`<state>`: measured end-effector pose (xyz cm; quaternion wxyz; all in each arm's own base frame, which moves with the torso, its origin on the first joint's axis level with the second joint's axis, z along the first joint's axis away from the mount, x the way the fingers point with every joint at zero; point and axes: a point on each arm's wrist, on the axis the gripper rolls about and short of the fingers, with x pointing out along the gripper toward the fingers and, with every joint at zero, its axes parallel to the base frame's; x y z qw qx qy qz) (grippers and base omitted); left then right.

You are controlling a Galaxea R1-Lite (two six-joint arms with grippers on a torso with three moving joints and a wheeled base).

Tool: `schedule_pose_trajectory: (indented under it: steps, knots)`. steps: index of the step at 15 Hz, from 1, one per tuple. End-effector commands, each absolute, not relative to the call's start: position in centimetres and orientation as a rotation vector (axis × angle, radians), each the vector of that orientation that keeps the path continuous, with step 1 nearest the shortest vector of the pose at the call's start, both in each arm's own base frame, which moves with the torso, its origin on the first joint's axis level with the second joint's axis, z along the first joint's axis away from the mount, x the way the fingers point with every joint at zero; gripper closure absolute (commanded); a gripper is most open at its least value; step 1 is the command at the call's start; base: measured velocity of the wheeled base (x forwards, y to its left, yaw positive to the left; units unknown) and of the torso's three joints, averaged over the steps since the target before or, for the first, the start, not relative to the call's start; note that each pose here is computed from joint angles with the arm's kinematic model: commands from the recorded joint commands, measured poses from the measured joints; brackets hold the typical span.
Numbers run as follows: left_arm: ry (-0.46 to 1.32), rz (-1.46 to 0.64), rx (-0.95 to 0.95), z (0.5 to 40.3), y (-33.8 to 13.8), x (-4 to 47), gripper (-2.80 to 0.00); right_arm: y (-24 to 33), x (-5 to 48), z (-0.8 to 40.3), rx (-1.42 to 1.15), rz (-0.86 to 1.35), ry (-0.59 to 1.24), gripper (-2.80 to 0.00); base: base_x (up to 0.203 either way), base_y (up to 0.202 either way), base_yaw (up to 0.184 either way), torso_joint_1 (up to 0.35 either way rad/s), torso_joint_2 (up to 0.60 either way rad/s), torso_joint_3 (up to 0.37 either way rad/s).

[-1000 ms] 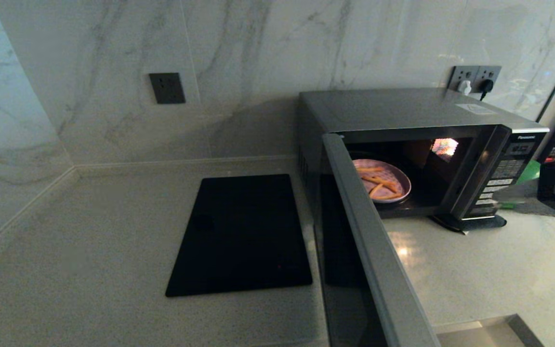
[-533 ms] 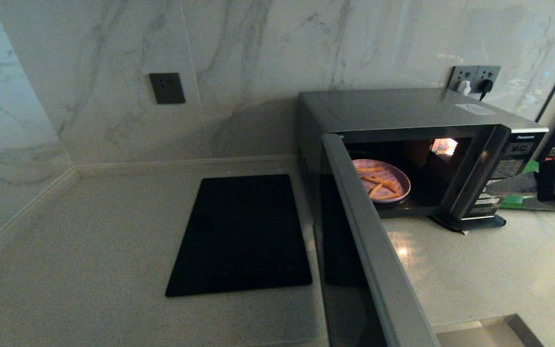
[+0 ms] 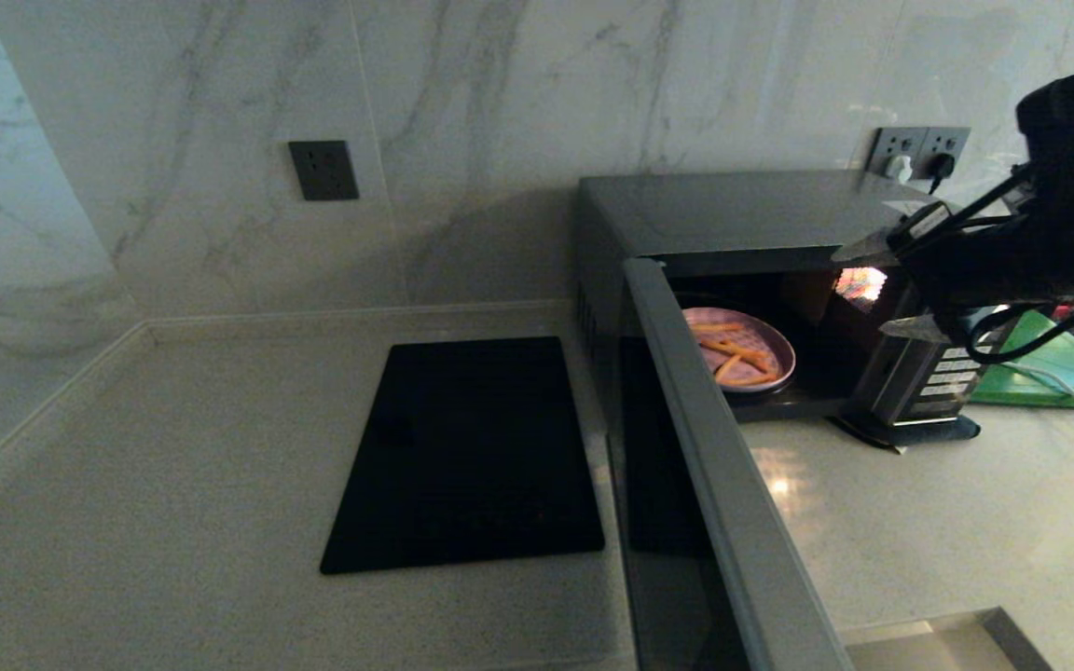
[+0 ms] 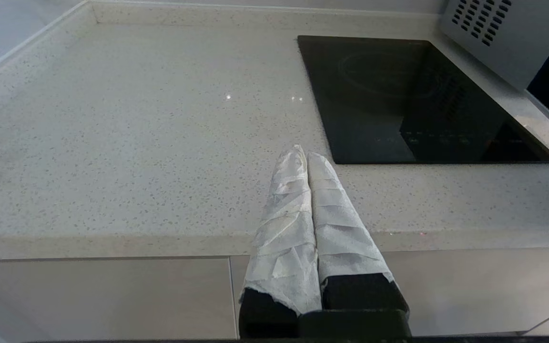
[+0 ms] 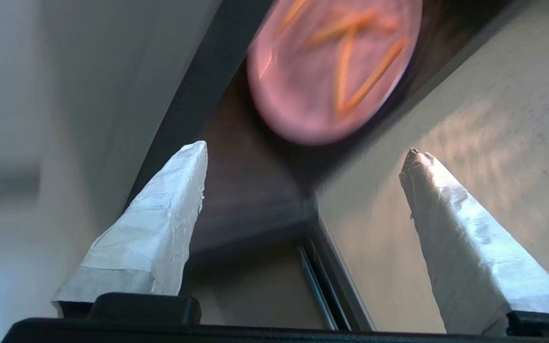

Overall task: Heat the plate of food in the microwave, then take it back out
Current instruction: Take the plate out of the microwave

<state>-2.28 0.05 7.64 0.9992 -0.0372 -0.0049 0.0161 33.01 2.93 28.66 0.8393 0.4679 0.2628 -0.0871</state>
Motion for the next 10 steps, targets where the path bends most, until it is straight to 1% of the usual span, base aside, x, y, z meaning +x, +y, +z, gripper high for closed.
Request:
schedule_pose_trajectory:
  steps: [1, 3, 7, 10]
  knots:
    - [-0.009, 0.033, -0.075, 7.6, 0.1, -2.3, 0.0, 3.1, 37.5, 24.2, 1.018, -0.425, 0.546, -2.8, 0.0, 0.0, 0.0, 0.0, 0.0, 0.0]
    - [-0.009, 0.033, -0.075, 7.6, 0.1, -2.3, 0.0, 3.1, 37.7, 22.3, 1.008, -0.479, 0.589, -2.8, 0.0, 0.0, 0.0, 0.0, 0.0, 0.0]
    - [-0.009, 0.033, -0.075, 7.6, 0.1, -2.3, 0.0, 2.4, 38.5, 21.2, 0.963, -0.479, 0.625, -2.8, 0.0, 0.0, 0.0, 0.0, 0.0, 0.0]
    - [-0.009, 0.033, -0.075, 7.6, 0.1, -2.3, 0.0, 2.5, 38.5, 21.3, 0.987, -0.438, 0.648, -2.8, 0.0, 0.0, 0.0, 0.0, 0.0, 0.0]
